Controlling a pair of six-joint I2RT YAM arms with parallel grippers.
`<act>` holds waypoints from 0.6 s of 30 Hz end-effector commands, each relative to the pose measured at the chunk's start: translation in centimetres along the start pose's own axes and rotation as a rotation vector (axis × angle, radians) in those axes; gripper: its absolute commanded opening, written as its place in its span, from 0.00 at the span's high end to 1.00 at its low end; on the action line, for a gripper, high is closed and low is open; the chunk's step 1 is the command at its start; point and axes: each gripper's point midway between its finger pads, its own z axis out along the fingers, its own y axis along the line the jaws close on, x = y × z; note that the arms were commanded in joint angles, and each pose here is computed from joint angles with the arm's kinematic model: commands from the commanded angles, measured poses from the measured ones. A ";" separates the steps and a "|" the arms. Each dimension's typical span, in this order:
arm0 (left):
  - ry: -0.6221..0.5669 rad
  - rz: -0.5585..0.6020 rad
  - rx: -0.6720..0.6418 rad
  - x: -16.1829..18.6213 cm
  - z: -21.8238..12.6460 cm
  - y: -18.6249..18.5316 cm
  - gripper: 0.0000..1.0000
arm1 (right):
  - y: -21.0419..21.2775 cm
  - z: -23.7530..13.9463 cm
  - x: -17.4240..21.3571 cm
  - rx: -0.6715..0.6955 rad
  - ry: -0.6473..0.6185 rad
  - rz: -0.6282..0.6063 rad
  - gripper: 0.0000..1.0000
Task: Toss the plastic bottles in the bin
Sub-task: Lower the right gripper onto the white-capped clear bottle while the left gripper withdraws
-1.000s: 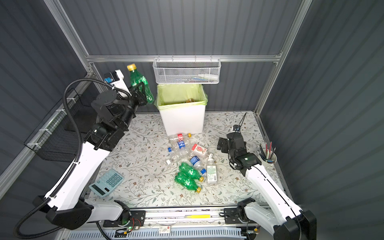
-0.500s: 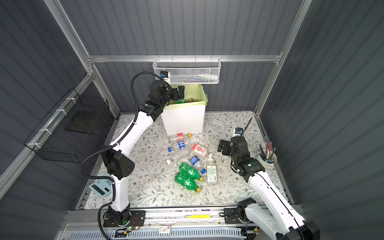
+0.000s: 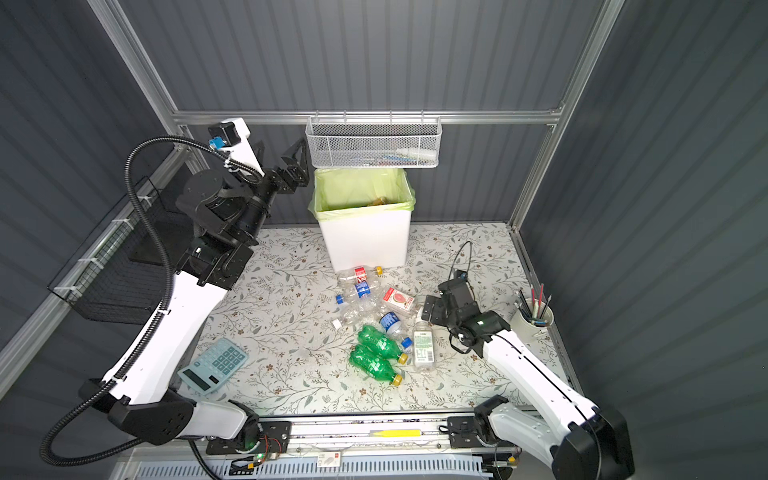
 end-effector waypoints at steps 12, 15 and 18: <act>0.361 0.092 -0.173 14.7 -2.9 4.7 0.00 | 1.2 3.8 8.2 0.069 0.266 -0.030 0.04; 0.388 0.103 -0.203 15.9 -3.8 5.5 0.00 | 0.5 4.0 8.9 0.094 0.283 -0.040 0.07; 0.399 0.106 -0.218 16.2 -4.2 5.9 0.00 | 0.2 4.0 9.2 0.100 0.289 -0.038 0.09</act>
